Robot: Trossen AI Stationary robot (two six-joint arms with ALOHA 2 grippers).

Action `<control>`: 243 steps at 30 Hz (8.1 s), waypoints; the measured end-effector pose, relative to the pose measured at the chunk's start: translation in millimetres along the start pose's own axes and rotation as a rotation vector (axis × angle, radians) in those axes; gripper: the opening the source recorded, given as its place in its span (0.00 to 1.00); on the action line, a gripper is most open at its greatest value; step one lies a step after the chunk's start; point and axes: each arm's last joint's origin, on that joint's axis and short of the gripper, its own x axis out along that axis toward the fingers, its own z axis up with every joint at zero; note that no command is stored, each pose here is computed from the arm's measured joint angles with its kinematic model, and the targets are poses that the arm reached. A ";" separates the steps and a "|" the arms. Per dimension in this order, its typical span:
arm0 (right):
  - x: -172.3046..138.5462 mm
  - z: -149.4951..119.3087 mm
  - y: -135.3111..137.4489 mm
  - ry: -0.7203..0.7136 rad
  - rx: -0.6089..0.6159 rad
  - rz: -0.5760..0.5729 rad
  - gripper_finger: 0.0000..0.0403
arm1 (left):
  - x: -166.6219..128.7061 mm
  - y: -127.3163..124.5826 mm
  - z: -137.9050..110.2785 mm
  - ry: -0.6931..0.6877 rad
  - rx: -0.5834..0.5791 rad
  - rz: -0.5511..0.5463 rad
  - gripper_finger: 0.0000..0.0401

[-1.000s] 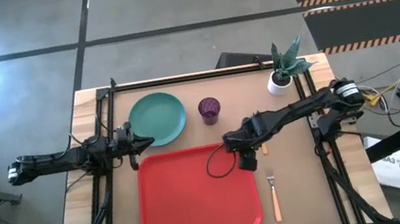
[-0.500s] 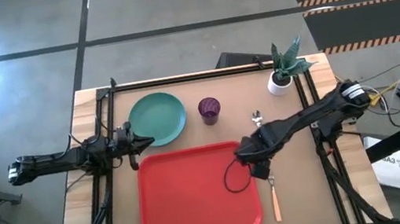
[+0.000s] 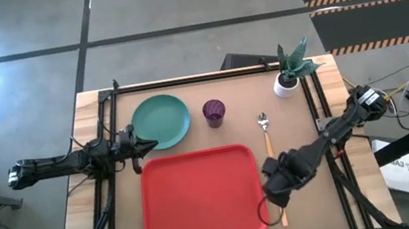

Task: Pick and place plate/cup/fork/spoon on tray
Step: Put the orange fork on the right of the red serving tray, then put the orange spoon on the red serving tray to the left of the orange fork

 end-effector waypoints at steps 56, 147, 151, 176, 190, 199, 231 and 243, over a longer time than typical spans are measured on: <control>106.1 -17.8 48.7 -0.125 0.599 -0.150 0.05 | 0.4 0.0 -0.5 0.006 0.001 0.001 0.00; 109.9 52.9 81.6 -0.548 0.686 -0.028 0.05 | 0.4 0.0 -0.5 0.006 0.001 0.001 0.00; 110.5 53.0 82.0 -0.546 0.683 -0.026 0.15 | 0.5 0.0 -0.6 0.007 0.001 0.001 0.00; -5.8 66.6 30.1 -0.560 0.472 -0.225 0.35 | 0.7 0.1 -0.8 0.010 0.001 0.002 0.00; -14.2 65.7 0.1 -0.437 0.417 -0.268 0.41 | 0.7 0.1 -0.8 0.010 0.001 0.002 0.00; 14.0 77.9 -36.8 -0.252 0.512 -0.348 0.49 | 0.7 0.1 -0.9 0.011 0.001 0.002 0.00; 80.0 89.5 -132.1 -0.241 0.655 -0.049 0.49 | 0.7 0.1 -0.9 0.011 0.001 0.002 0.00; 86.8 94.2 -129.3 -0.284 0.659 -0.015 0.49 | 0.7 0.1 -0.9 0.011 0.001 0.002 0.00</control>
